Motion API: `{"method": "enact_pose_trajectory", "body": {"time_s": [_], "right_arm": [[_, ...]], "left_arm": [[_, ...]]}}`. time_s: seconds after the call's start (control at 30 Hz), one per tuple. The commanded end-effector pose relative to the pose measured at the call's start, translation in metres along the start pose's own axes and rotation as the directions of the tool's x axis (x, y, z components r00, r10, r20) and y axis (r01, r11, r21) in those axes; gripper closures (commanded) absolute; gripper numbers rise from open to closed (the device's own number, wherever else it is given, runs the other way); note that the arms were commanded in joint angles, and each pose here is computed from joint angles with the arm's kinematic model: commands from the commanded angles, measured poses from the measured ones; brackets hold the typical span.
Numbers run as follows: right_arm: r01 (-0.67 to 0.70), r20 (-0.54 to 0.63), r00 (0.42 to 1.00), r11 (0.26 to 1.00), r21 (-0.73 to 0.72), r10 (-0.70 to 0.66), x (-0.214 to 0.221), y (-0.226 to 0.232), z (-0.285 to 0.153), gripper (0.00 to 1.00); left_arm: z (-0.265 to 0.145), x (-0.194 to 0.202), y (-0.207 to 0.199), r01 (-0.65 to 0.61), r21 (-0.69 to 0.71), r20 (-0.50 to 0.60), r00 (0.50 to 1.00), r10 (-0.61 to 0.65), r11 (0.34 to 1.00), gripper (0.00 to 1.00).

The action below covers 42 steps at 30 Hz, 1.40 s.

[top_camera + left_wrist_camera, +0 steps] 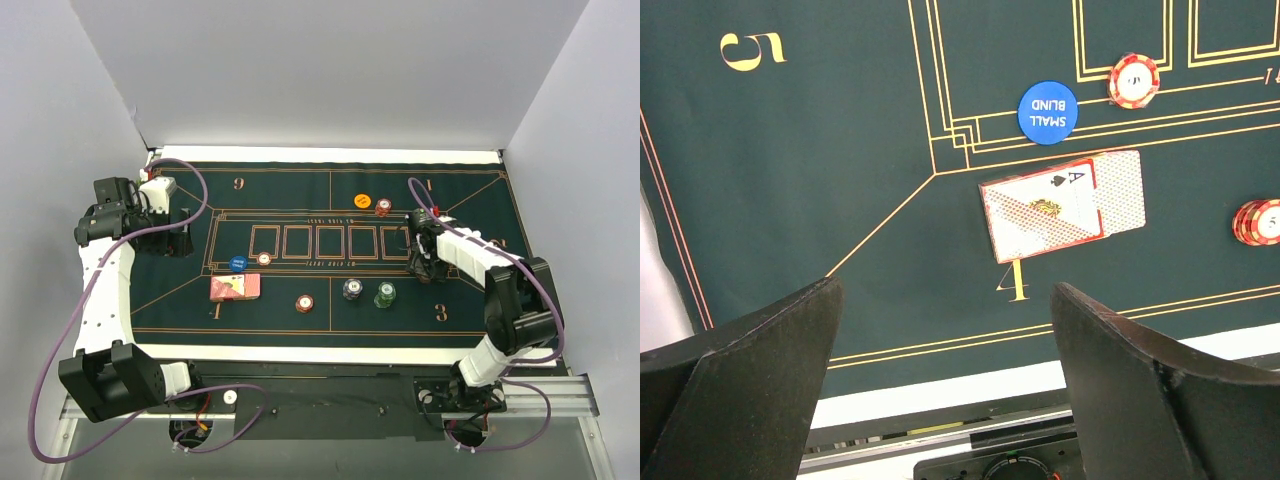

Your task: Distribute texas hold em gaming equipment

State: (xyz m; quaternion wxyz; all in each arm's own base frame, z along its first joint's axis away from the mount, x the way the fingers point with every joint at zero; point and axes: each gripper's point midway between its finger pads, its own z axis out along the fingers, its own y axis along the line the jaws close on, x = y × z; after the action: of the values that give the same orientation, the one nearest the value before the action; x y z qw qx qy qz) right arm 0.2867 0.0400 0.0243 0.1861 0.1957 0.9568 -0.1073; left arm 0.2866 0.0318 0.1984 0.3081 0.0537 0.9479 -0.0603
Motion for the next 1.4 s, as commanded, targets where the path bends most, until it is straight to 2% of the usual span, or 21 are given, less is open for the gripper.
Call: {"method": "enact_pose_trajectory", "body": {"time_s": [0.0,0.13,0.37,0.57,0.73,0.9,1.03,1.37], "right_arm": [[-0.019,-0.003,1.0,0.999,0.028,0.02,0.0,-0.004,0.006,0.48],[-0.037,0.001,0.999,0.999,0.004,0.037,-0.003,-0.001,0.002,0.39],[-0.07,0.107,0.991,0.993,-0.095,0.08,-0.039,0.011,-0.045,0.36],[0.064,0.235,0.972,0.982,-0.175,-0.021,-0.055,0.041,-0.11,0.33],[0.268,0.238,0.95,0.914,-0.303,-0.2,-0.009,0.098,-0.145,0.28],[0.466,0.244,0.883,0.815,-0.344,-0.401,0.047,0.141,-0.158,0.26],[0.522,0.225,0.853,0.786,-0.331,-0.471,0.068,0.155,-0.149,0.25],[0.548,0.218,0.836,0.793,-0.268,-0.504,0.069,0.159,-0.128,0.26]], "left_arm": [[-0.005,-0.009,0.002,-0.017,-0.003,0.043,0.999,0.017,1.0,0.04],[-0.006,-0.011,0.001,-0.019,-0.004,0.045,0.999,0.02,1.0,0.04],[-0.006,-0.012,0.003,-0.02,-0.006,0.042,0.999,0.021,1.0,0.04],[-0.005,-0.011,0.003,-0.019,-0.005,0.039,0.999,0.02,1.0,0.04],[-0.005,-0.012,0.003,-0.017,-0.005,0.036,0.999,0.017,1.0,0.04],[-0.002,-0.011,0.003,-0.009,-0.002,0.031,0.999,0.009,1.0,0.04],[-0.002,-0.011,0.002,-0.005,0.002,0.033,0.999,0.005,1.0,0.04],[-0.008,-0.011,0.003,-0.018,-0.015,0.042,0.999,0.018,1.0,0.04]]}}
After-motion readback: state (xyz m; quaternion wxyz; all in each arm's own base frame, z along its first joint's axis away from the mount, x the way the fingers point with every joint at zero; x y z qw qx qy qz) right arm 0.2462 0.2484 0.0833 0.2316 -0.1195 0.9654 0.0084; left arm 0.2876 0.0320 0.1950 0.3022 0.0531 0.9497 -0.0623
